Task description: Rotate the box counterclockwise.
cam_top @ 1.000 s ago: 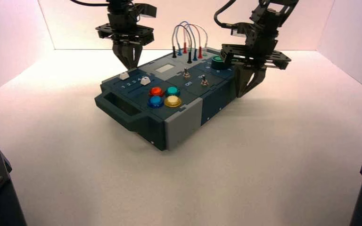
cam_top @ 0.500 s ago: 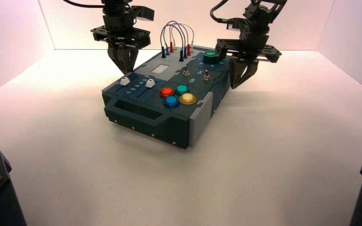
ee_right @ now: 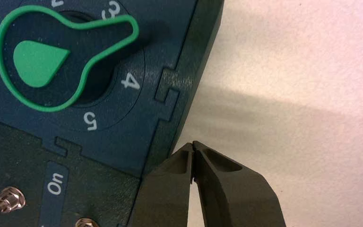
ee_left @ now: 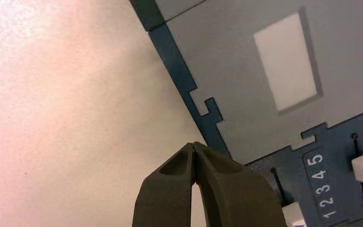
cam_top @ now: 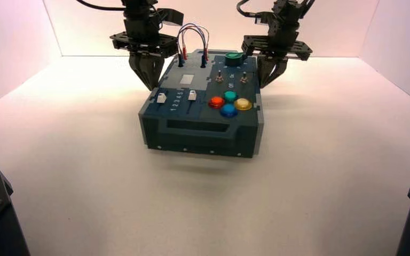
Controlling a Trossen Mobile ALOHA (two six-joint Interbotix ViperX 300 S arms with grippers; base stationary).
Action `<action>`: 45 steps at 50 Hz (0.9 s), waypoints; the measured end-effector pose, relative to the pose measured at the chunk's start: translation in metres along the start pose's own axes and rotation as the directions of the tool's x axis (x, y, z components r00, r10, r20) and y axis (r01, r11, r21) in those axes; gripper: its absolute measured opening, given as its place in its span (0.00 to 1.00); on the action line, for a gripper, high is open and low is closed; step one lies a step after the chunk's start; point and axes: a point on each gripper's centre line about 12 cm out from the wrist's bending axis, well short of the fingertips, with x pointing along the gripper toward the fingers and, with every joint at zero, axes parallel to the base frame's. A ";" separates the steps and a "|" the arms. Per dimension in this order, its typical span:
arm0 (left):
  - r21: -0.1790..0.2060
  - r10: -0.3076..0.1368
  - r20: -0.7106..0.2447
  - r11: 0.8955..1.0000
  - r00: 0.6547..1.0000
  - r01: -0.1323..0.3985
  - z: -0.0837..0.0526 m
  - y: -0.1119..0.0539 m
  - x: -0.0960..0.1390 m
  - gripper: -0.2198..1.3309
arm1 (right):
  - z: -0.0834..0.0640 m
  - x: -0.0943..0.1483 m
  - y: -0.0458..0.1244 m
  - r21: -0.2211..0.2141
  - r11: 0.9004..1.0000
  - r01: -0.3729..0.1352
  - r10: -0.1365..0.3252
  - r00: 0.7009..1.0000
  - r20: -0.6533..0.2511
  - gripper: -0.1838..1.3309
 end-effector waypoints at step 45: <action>-0.078 0.071 0.314 0.996 0.947 -0.049 -0.084 0.002 -0.124 0.04 | -0.083 -0.124 0.033 -0.110 0.993 -0.045 0.056 0.993 0.102 0.03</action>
